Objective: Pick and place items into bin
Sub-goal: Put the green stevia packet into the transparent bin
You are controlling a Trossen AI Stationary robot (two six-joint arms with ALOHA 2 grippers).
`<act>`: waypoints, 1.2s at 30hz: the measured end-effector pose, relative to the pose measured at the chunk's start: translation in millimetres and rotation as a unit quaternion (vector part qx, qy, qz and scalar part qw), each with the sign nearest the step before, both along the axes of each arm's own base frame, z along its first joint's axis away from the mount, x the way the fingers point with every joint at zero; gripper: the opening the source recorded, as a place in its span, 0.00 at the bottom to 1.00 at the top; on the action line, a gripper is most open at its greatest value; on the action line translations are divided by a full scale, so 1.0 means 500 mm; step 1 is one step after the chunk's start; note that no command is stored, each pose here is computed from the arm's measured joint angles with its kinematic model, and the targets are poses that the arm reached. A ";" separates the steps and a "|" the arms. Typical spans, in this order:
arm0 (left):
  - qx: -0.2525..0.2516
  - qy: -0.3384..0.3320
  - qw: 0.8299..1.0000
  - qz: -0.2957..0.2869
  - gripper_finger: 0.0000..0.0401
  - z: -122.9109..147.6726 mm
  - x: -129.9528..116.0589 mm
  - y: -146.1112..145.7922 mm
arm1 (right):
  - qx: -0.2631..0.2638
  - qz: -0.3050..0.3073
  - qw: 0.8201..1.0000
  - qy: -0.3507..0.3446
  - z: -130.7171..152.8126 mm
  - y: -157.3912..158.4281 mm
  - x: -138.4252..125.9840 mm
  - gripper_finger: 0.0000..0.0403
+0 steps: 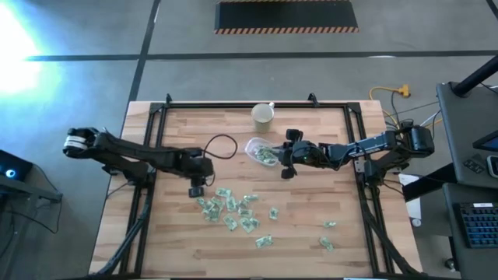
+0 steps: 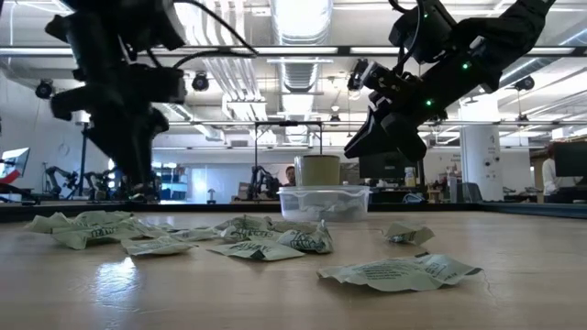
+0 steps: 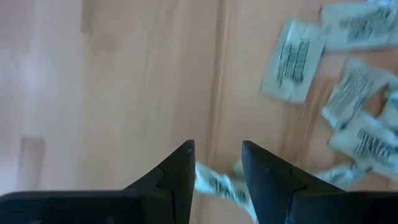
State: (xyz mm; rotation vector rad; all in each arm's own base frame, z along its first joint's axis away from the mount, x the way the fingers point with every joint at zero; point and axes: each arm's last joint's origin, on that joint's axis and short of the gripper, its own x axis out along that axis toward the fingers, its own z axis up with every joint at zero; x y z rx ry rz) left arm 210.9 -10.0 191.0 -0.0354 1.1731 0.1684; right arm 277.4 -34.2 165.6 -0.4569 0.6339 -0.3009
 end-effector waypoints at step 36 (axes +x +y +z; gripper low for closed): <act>-0.047 0.048 0.998 0.014 0.29 -0.050 -0.027 -0.030 | 0.004 -0.002 1.000 0.001 -0.001 0.000 -0.001 0.18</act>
